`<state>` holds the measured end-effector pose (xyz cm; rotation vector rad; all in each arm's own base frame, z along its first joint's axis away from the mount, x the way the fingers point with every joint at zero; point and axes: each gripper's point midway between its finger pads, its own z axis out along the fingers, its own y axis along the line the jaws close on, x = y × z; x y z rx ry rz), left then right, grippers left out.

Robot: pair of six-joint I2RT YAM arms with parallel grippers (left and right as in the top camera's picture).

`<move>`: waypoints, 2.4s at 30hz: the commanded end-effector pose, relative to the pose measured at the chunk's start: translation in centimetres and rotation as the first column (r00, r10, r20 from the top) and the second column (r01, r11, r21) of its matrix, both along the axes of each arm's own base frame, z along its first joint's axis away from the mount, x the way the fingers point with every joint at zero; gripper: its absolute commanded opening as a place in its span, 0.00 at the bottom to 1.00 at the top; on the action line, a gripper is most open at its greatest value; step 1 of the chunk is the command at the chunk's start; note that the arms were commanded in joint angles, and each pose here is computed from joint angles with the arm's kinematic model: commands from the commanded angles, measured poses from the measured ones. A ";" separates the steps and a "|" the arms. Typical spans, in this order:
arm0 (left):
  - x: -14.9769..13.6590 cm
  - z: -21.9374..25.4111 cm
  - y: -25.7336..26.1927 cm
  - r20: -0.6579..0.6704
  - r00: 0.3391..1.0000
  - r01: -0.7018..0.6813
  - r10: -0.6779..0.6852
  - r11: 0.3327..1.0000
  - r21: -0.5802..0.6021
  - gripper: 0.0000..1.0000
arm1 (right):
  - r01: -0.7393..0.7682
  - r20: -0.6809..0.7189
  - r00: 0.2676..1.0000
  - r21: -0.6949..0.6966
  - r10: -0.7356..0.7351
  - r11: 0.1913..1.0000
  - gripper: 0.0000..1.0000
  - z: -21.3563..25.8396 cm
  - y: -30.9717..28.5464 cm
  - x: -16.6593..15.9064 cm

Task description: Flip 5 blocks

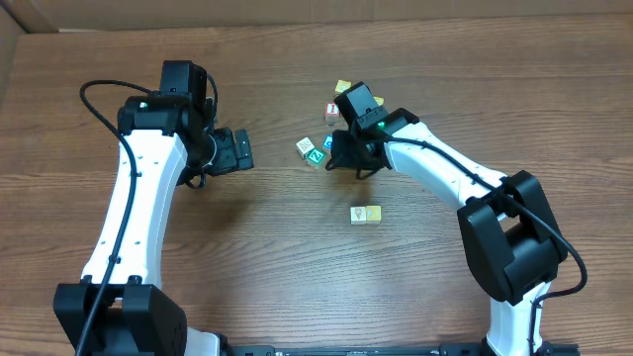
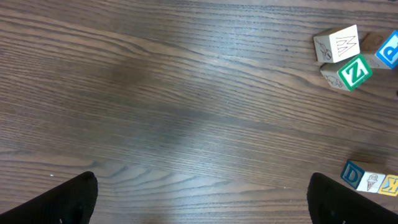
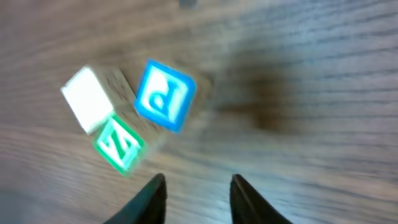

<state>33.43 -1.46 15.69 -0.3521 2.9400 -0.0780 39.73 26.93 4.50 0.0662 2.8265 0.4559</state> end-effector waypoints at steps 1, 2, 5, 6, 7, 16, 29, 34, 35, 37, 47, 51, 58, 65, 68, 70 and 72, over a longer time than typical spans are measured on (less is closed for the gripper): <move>0.6 0.4 0.2 0.014 1.000 -0.019 0.019 1.000 0.003 1.00 | 0.155 0.041 0.987 0.055 -0.158 0.986 0.47 2.1 0.1 1.3; 0.6 0.4 0.2 0.014 1.000 -0.019 0.019 1.000 0.003 1.00 | 0.177 0.046 0.983 0.066 -0.180 0.982 0.48 2.2 0.2 1.5; 0.6 0.4 0.2 0.014 1.000 -0.019 0.019 1.000 0.003 1.00 | 0.220 0.047 0.973 0.105 -0.226 0.970 0.54 2.8 0.9 1.9; 0.6 0.4 0.2 0.014 1.000 -0.019 0.019 1.000 0.003 1.00 | 0.217 0.054 0.973 0.113 -0.224 0.970 0.55 3.4 1.3 2.1; 0.6 0.4 0.2 0.014 1.000 -0.019 0.019 1.000 0.003 1.00 | 0.212 0.063 0.973 0.120 -0.221 0.970 0.56 4.2 1.7 2.3; 0.6 0.4 0.2 0.014 1.000 -0.019 0.019 1.000 0.004 1.00 | 0.260 0.128 0.953 0.115 -0.273 0.959 0.58 10.3 1.2 4.4; 0.6 0.4 0.2 0.014 1.000 -0.019 0.019 1.000 0.003 1.00 | 0.330 0.061 0.942 0.006 -0.330 0.944 0.58 3.2 1.8 4.3; 0.6 0.4 0.2 0.014 1.000 -0.019 0.019 1.000 0.003 1.00 | 0.327 0.083 0.943 -0.042 -0.323 0.944 0.56 0.8 2.4 4.3; 0.6 0.4 0.2 0.014 1.000 -0.019 0.019 1.000 0.003 1.00 | 0.328 0.083 0.943 -0.051 -0.323 0.943 0.56 0.4 2.3 4.3; 0.6 0.4 0.2 0.014 1.000 -0.019 0.019 1.000 0.003 1.00 | 0.324 0.077 0.945 -0.066 -0.319 0.944 0.53 -0.3 2.4 4.1; 0.6 0.4 0.2 0.014 1.000 -0.019 0.019 1.000 0.003 1.00 | 0.344 0.107 0.937 -0.132 -0.332 0.930 0.44 -0.9 1.2 4.1; 0.6 0.4 0.2 0.014 1.000 -0.019 0.019 1.000 0.004 1.00 | 0.344 0.110 0.937 -0.125 -0.332 0.931 0.45 -1.4 1.4 4.4; 0.6 0.4 0.2 0.014 1.000 -0.019 0.019 1.000 0.004 1.00 | 0.330 0.107 0.942 -0.112 -0.319 0.937 0.45 -2.0 2.3 4.3; 0.6 0.4 0.2 0.014 1.000 -0.019 0.019 1.000 0.003 1.00 | 0.329 0.103 0.942 -0.120 -0.318 0.936 0.33 -2.1 2.2 4.2; 0.6 0.4 0.2 0.014 1.000 -0.019 0.019 1.000 0.003 1.00 | 0.331 0.100 0.943 -0.147 -0.318 0.932 0.33 -2.2 1.5 4.0; 0.6 0.4 0.2 0.014 1.000 -0.019 0.019 1.000 0.003 1.00 | 0.306 0.103 0.951 -0.167 -0.292 0.937 0.33 -2.2 1.1 4.0; 0.6 0.4 0.2 0.014 1.000 -0.019 0.019 1.000 0.003 1.00 | 0.279 0.104 0.959 -0.184 -0.264 0.942 0.33 -2.0 0.8 3.9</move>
